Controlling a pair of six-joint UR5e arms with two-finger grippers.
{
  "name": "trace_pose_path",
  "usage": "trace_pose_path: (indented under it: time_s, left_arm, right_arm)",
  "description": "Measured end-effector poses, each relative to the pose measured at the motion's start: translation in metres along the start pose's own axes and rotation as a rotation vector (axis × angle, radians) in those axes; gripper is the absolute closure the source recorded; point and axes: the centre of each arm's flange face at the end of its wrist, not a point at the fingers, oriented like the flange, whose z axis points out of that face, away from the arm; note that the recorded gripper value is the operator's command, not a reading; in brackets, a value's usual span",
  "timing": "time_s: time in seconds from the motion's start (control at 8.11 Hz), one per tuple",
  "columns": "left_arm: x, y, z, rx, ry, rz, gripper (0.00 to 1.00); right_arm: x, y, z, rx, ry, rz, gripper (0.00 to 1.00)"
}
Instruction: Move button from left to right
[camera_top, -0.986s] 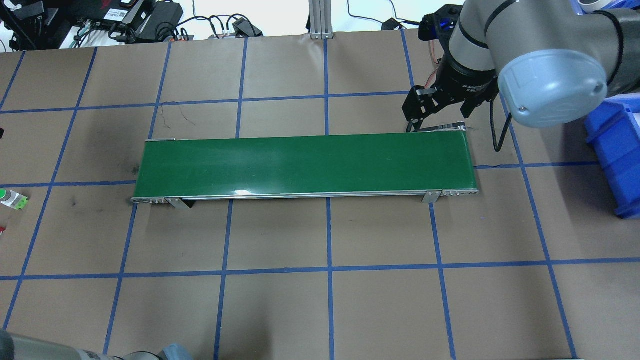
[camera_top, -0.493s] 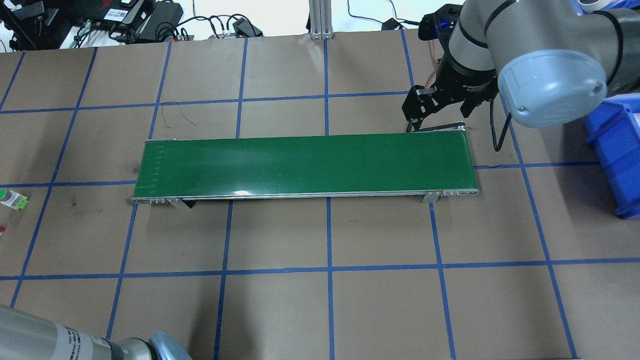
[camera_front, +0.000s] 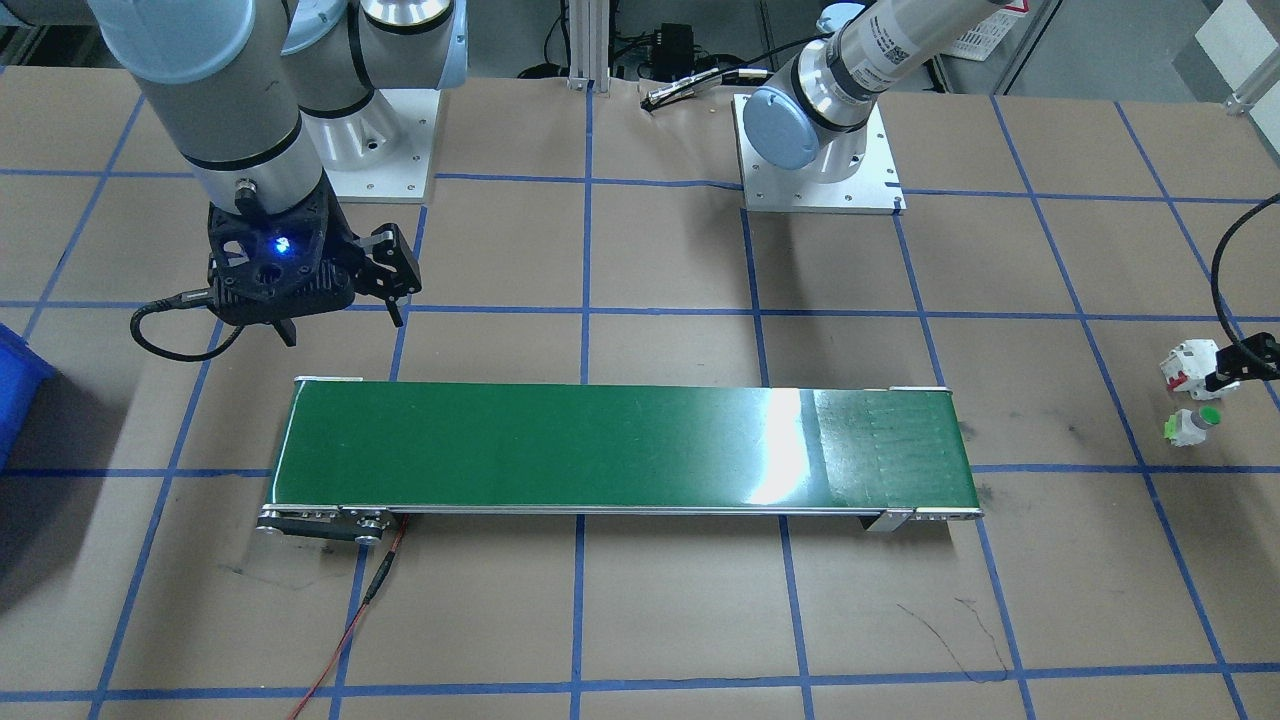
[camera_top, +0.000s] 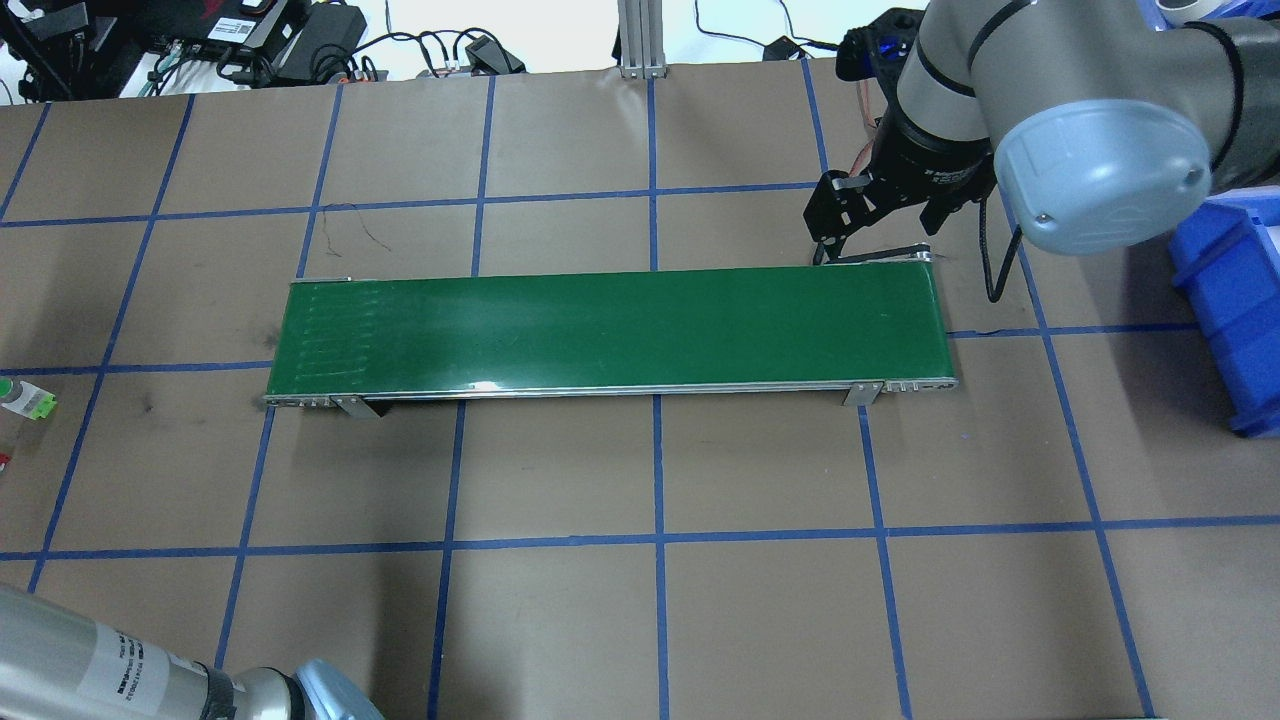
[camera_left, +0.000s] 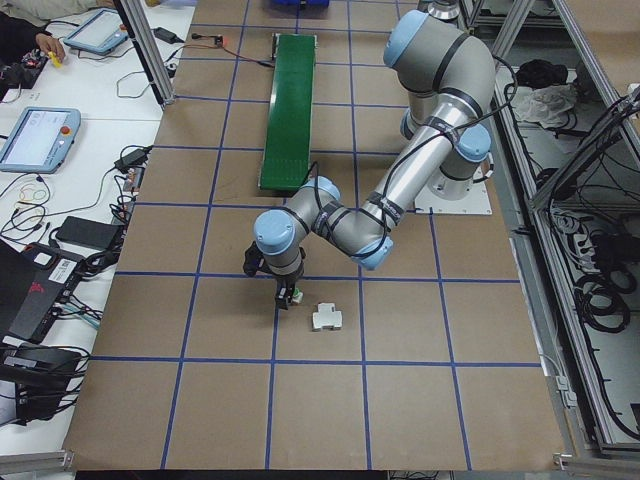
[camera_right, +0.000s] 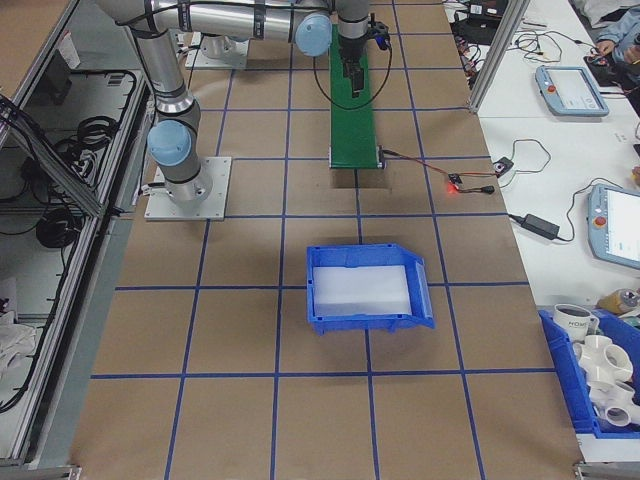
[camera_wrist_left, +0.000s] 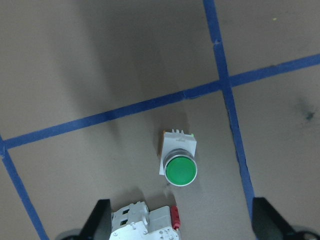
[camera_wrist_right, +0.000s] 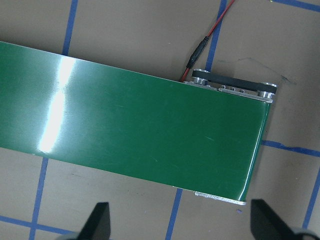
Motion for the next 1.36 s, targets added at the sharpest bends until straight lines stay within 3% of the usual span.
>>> trace_pose_path:
  time_s: [0.37,0.99,1.11,1.23,1.36]
  left_arm:
    - [-0.01,-0.006,0.038,-0.011,0.027,0.128,0.0]
    - [-0.013,-0.01,0.074,-0.026,0.066,0.153,0.01]
    - [-0.011,-0.009,0.08,-0.033,0.078,0.154,0.33]
    - [-0.008,-0.008,0.084,-0.038,0.085,0.155,0.77]
    - [-0.007,-0.007,0.086,-0.041,0.089,0.15,1.0]
  right_arm:
    - [0.0,0.0,0.0,0.0,0.0,0.0,0.0]
    - [0.0,0.0,0.002,-0.006,0.0,0.001,0.0]
    - [0.0,0.0,0.002,-0.007,0.0,0.001,0.0]
    - [0.0,-0.001,0.002,-0.007,-0.001,0.001,0.0]
    - [0.0,-0.001,0.003,-0.008,-0.001,0.001,0.0]
